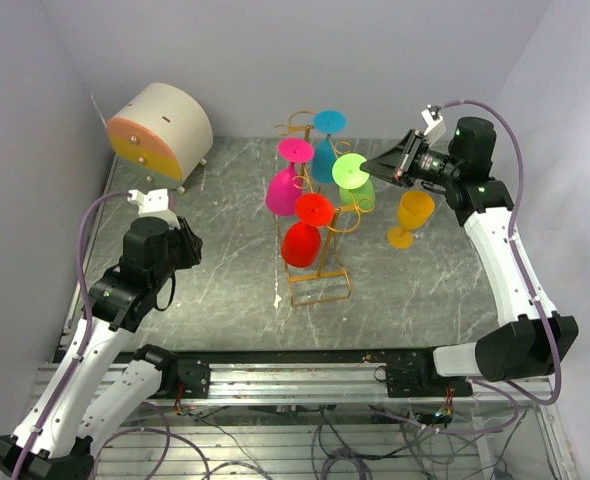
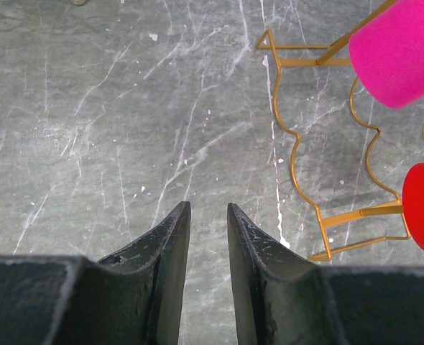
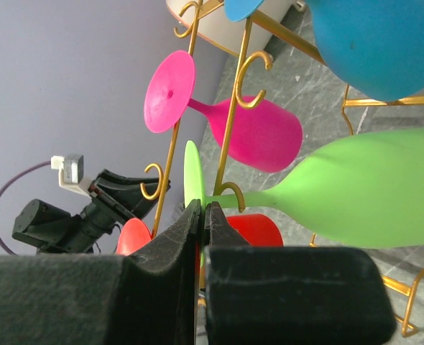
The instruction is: Take the wine glass off the wine glass rack
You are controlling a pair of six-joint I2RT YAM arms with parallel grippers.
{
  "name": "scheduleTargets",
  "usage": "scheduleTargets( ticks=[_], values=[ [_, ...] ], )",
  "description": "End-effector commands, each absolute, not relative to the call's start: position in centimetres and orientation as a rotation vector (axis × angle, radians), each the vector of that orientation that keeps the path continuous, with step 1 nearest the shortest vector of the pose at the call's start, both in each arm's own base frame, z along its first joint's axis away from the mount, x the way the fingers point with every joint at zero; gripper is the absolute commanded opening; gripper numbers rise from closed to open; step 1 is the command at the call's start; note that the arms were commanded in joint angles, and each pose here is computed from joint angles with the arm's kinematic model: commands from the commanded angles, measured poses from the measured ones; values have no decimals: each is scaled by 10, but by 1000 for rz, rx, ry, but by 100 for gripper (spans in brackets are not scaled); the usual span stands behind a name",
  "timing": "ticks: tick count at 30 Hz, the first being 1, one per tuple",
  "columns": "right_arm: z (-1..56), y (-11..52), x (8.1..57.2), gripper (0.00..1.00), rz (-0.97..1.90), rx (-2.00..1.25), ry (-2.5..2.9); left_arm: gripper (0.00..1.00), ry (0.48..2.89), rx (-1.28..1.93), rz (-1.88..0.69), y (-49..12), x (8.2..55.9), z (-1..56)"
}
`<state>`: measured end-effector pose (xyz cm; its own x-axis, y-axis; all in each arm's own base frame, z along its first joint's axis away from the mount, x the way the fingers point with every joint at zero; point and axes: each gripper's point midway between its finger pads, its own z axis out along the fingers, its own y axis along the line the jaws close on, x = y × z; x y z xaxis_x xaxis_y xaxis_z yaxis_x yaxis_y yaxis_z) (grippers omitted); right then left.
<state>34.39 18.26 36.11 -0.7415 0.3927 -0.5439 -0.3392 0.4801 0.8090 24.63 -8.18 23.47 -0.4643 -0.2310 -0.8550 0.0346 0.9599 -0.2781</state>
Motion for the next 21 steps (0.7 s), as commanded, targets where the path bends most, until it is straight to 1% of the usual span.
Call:
scheduleTargets(
  ticks=[1,21],
  values=[
    [379,182,345,0,1348,96,1934,38,2020,-156,-300,-80,248,235],
    [375,157,341,0,1231,227,1913,38,2017,-156,-304,-81,248,236]
  ],
)
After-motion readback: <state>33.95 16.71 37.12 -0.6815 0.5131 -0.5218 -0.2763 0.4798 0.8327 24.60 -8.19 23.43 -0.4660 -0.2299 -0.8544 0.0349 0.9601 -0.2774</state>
